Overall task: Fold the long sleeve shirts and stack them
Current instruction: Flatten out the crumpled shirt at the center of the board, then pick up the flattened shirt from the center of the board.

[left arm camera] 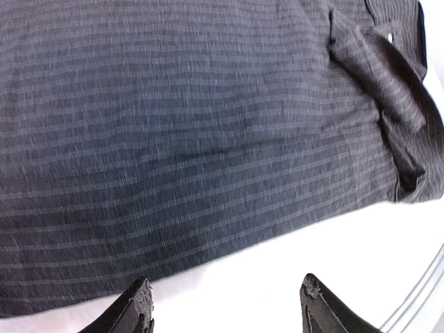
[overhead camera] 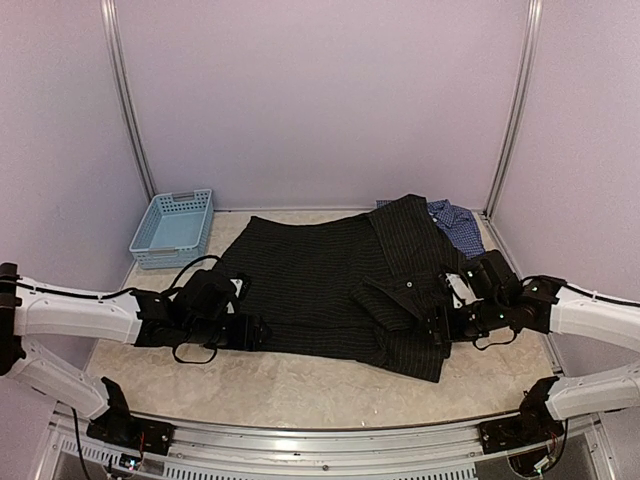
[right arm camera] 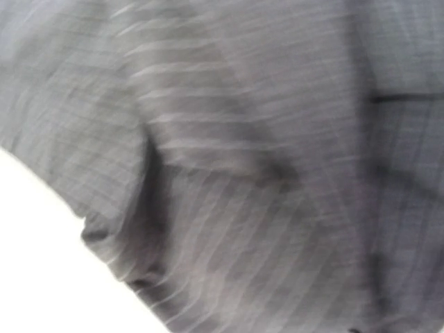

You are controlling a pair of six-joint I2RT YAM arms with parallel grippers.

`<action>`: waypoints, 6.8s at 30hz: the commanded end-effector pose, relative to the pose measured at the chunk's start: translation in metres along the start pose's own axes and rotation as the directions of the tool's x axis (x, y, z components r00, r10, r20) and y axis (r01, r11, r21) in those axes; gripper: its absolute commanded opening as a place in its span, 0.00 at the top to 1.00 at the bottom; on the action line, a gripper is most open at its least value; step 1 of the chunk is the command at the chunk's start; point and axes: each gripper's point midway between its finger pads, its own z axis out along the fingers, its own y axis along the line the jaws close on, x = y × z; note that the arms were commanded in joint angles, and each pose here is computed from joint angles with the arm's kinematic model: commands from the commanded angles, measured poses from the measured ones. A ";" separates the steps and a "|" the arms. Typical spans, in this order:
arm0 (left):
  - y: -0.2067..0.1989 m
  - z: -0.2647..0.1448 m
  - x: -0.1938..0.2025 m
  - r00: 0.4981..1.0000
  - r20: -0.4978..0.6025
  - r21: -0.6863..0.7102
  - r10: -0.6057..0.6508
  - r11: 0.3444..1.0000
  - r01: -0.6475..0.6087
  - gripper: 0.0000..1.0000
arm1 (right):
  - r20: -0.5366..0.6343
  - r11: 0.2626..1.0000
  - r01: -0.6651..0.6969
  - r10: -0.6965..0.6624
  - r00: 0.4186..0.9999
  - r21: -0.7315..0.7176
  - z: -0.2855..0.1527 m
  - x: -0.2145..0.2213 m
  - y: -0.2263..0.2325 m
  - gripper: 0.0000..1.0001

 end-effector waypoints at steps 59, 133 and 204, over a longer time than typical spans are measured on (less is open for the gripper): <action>0.057 -0.007 0.072 0.974 -0.193 -0.226 -0.115 0.972 0.070 0.31 | -0.494 0.913 0.408 -0.366 0.789 -0.025 -0.008 0.163 0.045 0.52; -0.021 0.001 -0.060 0.995 0.099 -0.003 0.030 1.000 -0.030 0.03 | -0.126 0.981 0.074 -0.052 0.991 0.180 0.069 -0.065 -0.099 0.97; -0.020 -0.003 -0.076 0.989 0.142 0.072 -0.035 0.997 0.025 0.01 | -0.190 0.841 0.541 -0.536 0.822 -0.031 0.051 -0.010 0.066 0.28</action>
